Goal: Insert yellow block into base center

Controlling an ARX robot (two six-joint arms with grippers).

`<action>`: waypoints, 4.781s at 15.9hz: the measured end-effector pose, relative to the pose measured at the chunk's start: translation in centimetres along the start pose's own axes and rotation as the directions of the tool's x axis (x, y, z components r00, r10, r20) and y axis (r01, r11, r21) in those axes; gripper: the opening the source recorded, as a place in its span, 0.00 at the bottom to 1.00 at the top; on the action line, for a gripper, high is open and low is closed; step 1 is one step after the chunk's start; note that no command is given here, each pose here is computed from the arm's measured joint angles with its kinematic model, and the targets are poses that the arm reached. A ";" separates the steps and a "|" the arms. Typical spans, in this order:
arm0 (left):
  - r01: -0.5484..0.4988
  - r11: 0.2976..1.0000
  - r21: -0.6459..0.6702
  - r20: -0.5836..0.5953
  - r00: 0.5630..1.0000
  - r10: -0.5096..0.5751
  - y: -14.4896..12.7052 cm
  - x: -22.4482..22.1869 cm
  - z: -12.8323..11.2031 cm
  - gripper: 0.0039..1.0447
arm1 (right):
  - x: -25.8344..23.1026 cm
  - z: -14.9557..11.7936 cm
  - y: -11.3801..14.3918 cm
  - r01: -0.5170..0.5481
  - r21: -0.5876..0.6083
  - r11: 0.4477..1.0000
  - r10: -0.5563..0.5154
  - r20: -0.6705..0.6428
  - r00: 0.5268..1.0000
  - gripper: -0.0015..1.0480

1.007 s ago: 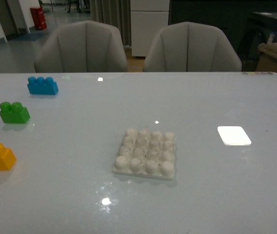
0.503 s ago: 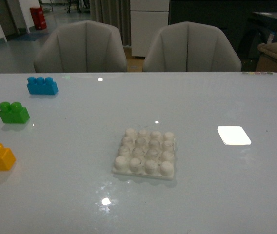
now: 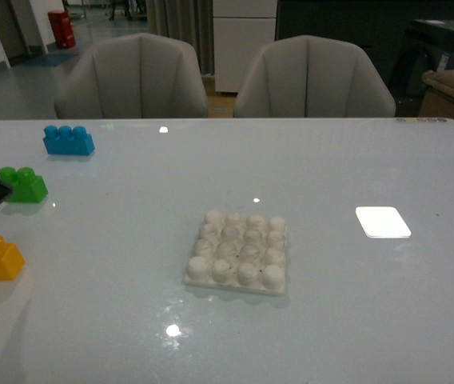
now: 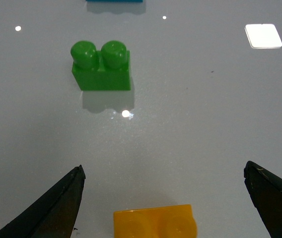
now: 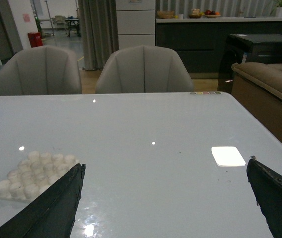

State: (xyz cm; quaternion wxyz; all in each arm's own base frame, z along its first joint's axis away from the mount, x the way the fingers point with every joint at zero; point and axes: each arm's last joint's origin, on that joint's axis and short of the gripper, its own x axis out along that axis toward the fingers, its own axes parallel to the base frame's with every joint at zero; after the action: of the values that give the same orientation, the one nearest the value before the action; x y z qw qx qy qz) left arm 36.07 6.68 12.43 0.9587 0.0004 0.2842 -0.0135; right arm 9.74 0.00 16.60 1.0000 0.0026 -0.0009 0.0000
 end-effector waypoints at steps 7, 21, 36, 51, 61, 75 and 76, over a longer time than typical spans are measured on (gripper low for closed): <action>-0.038 0.996 -0.077 -0.106 0.994 0.030 4.8 2.0 -1.4 0.94 | 0.0 0.0 0.0 0.000 0.000 1.000 0.000 0.000 1.000 0.94; 0.023 0.999 -0.033 -0.128 0.991 -0.027 3.8 3.7 -3.5 0.94 | 0.0 0.0 0.0 0.000 0.000 1.000 0.000 0.000 1.000 0.94; 0.192 0.981 0.013 -0.110 0.976 -0.189 3.1 -0.5 -3.9 0.94 | 0.0 0.0 0.0 0.000 0.000 1.000 0.000 0.000 1.000 0.94; 0.146 0.989 0.007 -0.138 0.980 -0.144 2.0 3.0 -7.0 0.65 | 0.0 0.0 0.0 0.000 0.000 1.000 0.000 0.000 1.000 0.94; 0.325 0.937 0.129 -0.053 0.946 -0.320 -13.3 -2.5 -2.8 0.62 | 0.0 0.0 0.0 0.000 0.000 1.000 0.000 0.000 1.000 0.94; 0.293 0.953 0.079 -0.119 0.952 -0.283 -28.8 4.1 -3.4 0.62 | 0.0 0.0 0.0 0.000 0.000 1.000 0.000 0.000 1.000 0.94; 0.291 0.954 0.073 -0.121 0.952 -0.281 -28.9 4.0 -3.4 0.62 | 0.0 0.0 0.0 0.000 0.000 1.000 0.000 0.000 1.000 0.94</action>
State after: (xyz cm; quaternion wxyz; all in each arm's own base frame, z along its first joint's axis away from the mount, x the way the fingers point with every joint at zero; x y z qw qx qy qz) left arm 36.80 -22.26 7.57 0.9286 0.0030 0.3322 -0.1651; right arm 9.74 0.00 16.62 1.0000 0.0026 -0.0010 0.0000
